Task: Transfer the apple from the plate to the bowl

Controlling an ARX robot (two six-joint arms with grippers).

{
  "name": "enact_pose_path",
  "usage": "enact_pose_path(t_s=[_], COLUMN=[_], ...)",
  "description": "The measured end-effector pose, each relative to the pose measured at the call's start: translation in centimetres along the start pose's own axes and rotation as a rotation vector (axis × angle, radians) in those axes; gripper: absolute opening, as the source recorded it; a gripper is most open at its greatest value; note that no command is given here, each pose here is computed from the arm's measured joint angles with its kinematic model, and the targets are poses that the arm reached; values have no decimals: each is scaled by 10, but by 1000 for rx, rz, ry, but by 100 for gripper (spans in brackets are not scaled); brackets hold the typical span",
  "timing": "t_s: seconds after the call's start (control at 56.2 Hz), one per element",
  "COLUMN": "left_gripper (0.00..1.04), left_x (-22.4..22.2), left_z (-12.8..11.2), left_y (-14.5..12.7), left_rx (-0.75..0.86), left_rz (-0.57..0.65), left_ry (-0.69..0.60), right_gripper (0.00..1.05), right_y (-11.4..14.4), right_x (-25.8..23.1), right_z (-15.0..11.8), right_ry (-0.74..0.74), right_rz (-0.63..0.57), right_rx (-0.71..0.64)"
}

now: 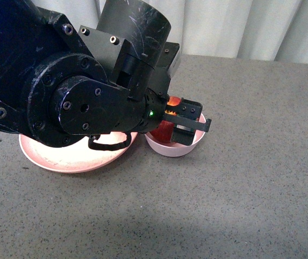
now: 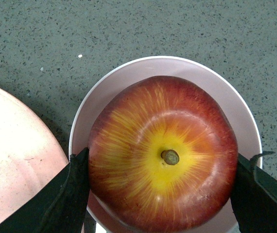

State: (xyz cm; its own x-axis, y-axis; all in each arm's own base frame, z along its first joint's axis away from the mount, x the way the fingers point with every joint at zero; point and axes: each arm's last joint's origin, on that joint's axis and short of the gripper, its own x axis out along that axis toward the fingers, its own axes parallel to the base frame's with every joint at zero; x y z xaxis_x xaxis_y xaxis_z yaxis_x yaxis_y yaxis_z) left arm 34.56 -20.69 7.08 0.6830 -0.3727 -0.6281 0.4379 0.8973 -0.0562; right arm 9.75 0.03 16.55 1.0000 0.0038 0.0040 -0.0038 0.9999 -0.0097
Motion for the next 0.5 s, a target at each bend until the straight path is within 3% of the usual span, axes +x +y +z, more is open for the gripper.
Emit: enact_pose_path(t_s=[0.267,0.409,0.498], left_gripper=[71,94,99], left_x=[2,2,2], left_z=[-3,-2,-1], left_y=[-4,-5,-5], left_rx=[25,29,31], left_rz=[-7,-17,-10], left_ry=[-3,-11,-14], right_gripper=[95,95,95], right_y=[0,0,0], right_x=[0,0,0], right_z=[0,0,0], right_ry=[0,0,0], right_rz=[0,0,0], right_rx=[0,0,0])
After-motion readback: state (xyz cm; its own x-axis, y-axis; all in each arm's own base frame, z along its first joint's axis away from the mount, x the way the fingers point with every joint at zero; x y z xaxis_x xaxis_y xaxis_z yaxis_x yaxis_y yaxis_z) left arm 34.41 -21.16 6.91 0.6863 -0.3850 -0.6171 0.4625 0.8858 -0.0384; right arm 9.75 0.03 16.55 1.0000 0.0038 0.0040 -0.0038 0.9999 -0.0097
